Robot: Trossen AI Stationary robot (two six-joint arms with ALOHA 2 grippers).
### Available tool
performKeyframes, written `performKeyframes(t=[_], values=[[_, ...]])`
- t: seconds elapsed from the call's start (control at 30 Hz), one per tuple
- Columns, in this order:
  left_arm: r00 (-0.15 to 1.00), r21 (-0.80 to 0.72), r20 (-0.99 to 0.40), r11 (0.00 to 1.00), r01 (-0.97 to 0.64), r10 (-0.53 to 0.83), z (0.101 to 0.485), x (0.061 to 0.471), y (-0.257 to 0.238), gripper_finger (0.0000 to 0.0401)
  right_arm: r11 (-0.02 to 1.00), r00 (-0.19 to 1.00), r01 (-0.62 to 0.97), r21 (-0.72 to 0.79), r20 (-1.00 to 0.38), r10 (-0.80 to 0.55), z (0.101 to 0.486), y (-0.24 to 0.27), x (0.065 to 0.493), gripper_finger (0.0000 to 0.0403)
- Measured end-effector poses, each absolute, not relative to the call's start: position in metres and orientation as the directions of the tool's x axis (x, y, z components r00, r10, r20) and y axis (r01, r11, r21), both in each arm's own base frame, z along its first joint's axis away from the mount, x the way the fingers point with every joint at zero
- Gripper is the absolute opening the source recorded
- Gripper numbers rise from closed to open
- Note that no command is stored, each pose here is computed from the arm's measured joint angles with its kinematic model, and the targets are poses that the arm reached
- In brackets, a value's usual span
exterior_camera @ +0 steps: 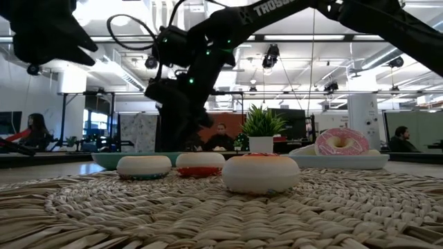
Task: Pick & Place donuts
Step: Put the small yellow doughnut on the green plate
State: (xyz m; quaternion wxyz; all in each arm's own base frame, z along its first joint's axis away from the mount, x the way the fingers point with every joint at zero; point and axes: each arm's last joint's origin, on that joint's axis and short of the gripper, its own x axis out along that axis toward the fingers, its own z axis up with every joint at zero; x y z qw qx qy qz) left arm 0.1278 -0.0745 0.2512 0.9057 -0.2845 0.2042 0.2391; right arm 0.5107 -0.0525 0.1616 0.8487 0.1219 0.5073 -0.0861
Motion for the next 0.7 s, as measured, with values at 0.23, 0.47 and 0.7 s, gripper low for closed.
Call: performKeyframes(t=[0.23, 0.47, 0.7], values=[[0.793, -0.424, -0.523, 0.711, -0.56, 0.313, 0.244, 0.13, -0.08, 0.0135, 0.954, 0.43, 0.274, 0.12, -0.903, -0.01, 0.143, -0.053, 0.512, 0.0164], [0.785, -0.422, -0.532, 0.704, -0.572, 0.319, 0.241, 0.132, -0.082, 0.0135, 0.967, 0.437, 0.236, 0.095, -0.899, -0.018, 0.147, -0.052, 0.512, 0.0106], [0.781, -0.422, -0.528, 0.696, -0.581, 0.332, 0.24, 0.133, -0.083, 0.0135, 0.982, 0.508, 0.182, 0.048, -0.86, -0.052, 0.191, -0.054, 0.507, 0.0016]])
